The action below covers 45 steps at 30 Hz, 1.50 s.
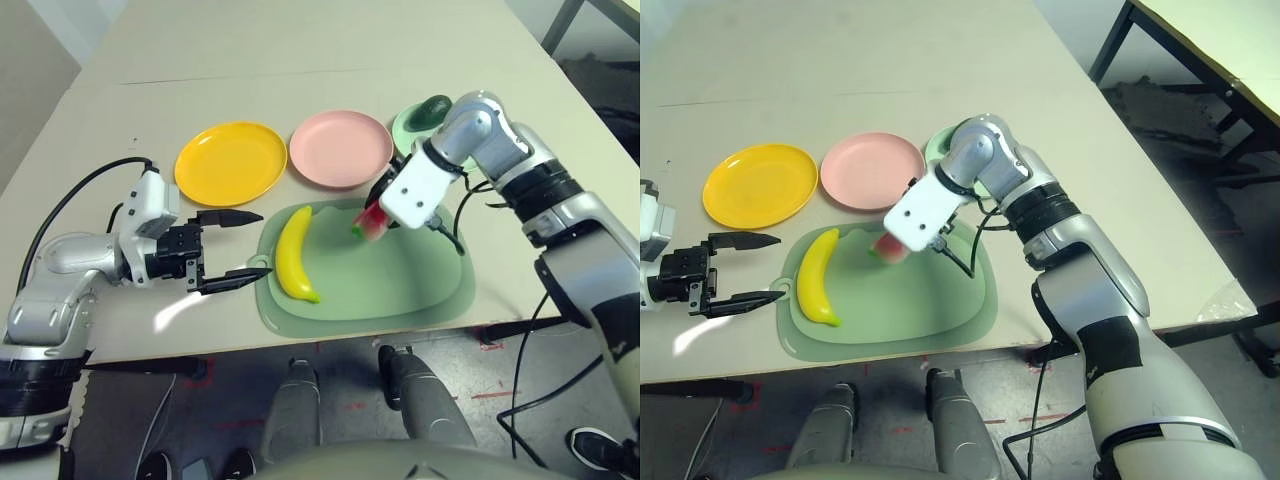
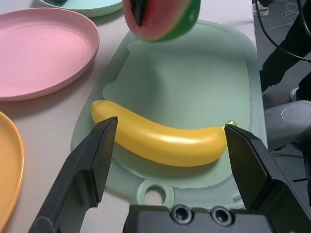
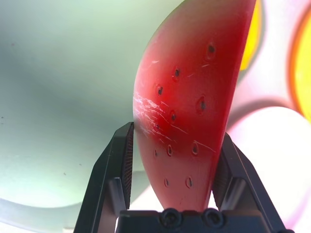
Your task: Place the fruits into color-matched plates.
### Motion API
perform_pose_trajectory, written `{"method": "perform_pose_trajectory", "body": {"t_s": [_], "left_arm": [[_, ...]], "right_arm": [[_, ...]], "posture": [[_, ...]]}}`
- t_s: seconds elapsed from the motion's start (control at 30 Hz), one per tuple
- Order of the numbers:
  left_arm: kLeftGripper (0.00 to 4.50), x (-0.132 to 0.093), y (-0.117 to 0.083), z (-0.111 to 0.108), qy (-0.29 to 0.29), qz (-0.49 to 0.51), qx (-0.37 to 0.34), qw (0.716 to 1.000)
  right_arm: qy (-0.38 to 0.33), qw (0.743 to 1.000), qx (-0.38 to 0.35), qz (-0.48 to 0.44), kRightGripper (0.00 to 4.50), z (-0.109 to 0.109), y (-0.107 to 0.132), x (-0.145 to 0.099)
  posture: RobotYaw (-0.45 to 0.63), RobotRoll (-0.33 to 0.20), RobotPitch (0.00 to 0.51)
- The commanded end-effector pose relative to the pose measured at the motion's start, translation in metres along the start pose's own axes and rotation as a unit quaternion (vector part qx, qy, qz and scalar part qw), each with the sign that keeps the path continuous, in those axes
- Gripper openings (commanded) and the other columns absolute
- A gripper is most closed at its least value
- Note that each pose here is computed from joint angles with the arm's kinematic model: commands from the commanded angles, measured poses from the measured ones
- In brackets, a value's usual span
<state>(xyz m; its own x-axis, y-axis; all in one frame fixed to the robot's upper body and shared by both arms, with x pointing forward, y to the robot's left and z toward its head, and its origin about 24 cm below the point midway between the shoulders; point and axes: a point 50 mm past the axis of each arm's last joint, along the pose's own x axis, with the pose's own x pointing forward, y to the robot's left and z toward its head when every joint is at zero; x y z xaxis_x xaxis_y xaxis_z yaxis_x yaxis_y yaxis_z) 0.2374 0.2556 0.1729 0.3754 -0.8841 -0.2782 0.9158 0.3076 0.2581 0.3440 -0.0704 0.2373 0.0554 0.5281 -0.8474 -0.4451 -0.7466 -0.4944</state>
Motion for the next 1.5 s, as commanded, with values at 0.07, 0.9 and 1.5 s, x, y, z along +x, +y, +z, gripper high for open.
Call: {"method": "perform_pose_trajectory", "body": {"t_s": [0.07, 0.9, 1.5], "left_arm": [[4.5, 0.002, 0.007, 0.008, -0.048, 0.037, -0.024, 0.998], [4.5, 0.01, 0.041, 0.023, 0.001, 0.254, -0.022, 0.967], [4.5, 0.01, 0.04, 0.019, -0.005, 0.26, -0.009, 0.965]], "right_arm": [[0.016, 0.994, 0.048, -0.097, 2.21, -0.008, -0.025, -0.022], [0.155, 0.956, 0.145, -0.203, 2.21, -0.048, -0.019, 0.053], [0.161, 0.95, 0.162, -0.214, 3.15, -0.053, -0.015, 0.051]], "posture": [[-0.01, 0.0, 0.204], [0.04, 0.0, 0.218], [0.05, 0.0, 0.215]]}}
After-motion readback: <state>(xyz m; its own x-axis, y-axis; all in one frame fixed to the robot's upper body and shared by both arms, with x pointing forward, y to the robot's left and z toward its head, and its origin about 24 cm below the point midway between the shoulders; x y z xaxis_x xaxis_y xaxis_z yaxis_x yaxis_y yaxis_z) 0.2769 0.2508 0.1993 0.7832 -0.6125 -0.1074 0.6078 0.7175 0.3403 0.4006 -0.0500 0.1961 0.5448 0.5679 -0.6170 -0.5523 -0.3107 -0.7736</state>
